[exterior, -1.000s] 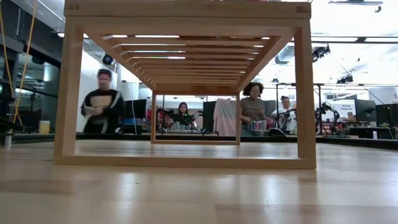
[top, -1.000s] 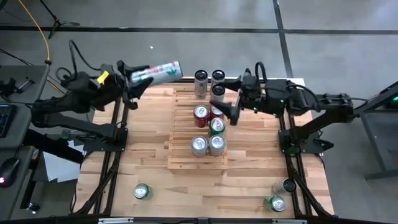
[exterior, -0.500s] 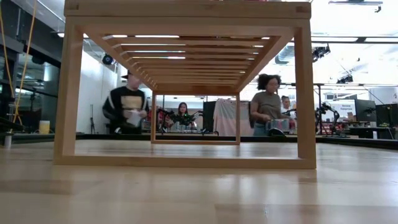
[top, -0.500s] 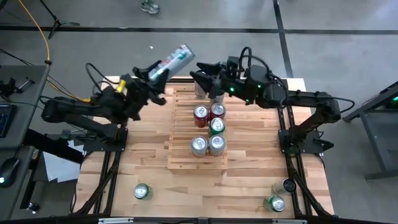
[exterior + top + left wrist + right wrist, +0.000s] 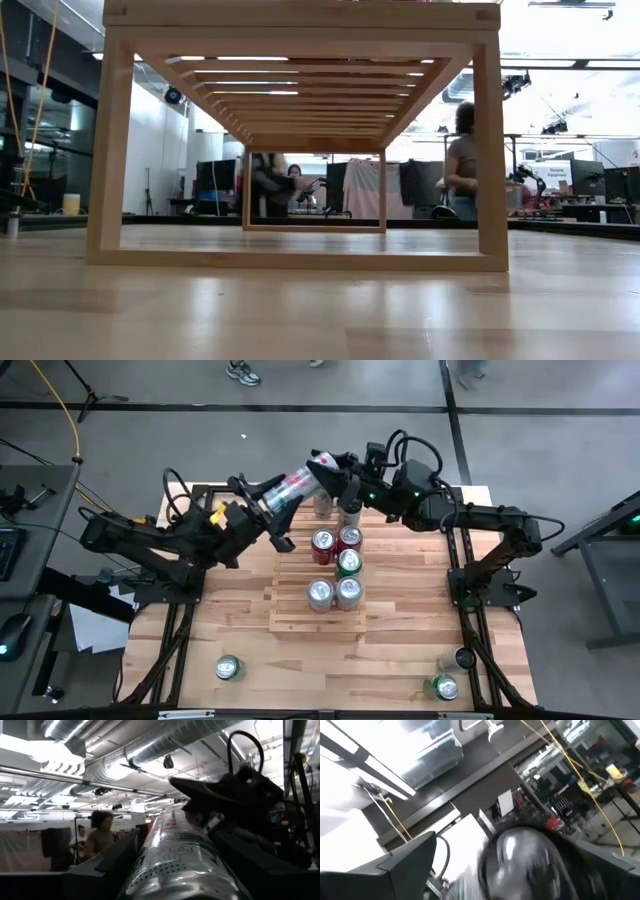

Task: Place canned beverage on shelf
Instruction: Put the white pink can on the shelf

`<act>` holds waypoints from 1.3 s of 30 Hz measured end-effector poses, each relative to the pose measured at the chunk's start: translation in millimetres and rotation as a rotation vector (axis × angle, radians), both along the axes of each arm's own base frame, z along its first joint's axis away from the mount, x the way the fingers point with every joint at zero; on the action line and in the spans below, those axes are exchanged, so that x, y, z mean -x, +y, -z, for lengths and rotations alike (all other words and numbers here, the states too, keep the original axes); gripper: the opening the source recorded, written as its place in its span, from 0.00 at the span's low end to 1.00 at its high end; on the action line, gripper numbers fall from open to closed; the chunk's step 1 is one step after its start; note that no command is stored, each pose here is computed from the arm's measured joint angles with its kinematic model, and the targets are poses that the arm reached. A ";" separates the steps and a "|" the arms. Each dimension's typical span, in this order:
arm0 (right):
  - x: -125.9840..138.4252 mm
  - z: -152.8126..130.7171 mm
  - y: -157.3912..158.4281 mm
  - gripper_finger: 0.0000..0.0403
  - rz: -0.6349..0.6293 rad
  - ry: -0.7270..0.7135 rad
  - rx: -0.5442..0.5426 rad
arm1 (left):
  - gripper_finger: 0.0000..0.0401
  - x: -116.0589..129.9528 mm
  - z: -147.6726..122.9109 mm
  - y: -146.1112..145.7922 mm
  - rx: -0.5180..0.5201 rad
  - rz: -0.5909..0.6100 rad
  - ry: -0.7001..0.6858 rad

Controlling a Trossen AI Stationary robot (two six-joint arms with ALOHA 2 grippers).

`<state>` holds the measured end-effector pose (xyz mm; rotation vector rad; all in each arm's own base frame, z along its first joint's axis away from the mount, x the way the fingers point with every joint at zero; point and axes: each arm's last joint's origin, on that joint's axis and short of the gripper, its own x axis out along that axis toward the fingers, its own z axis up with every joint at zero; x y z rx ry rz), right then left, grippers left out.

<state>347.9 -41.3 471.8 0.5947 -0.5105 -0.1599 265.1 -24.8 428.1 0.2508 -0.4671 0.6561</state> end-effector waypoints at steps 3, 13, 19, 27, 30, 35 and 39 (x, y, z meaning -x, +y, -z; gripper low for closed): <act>-0.2 -0.4 3.0 0.94 0.004 -0.005 0.005 | 0.57 0.7 0.3 -2.7 -0.010 -0.018 0.020; -0.9 0.2 11.0 0.70 0.030 -0.002 -0.021 | 0.57 1.4 -0.1 -5.7 -0.038 -0.026 0.037; 0.7 -1.4 11.5 0.63 0.026 -0.006 -0.012 | 0.65 1.1 -0.5 -5.6 -0.056 -0.009 0.036; 15.2 -8.7 10.5 0.59 0.065 0.066 0.065 | 0.77 5.4 1.1 -7.7 0.040 -0.044 0.071; 30.9 -17.8 8.7 0.59 0.100 0.089 0.099 | 0.78 15.1 -0.9 -8.2 0.107 -0.011 0.091; 57.3 -29.8 4.9 0.59 0.129 0.142 0.152 | 0.78 43.3 -7.8 -3.2 0.278 0.098 0.061; 70.6 -33.7 6.2 0.59 0.107 0.192 0.217 | 0.78 77.7 -17.7 4.9 0.419 0.251 -0.015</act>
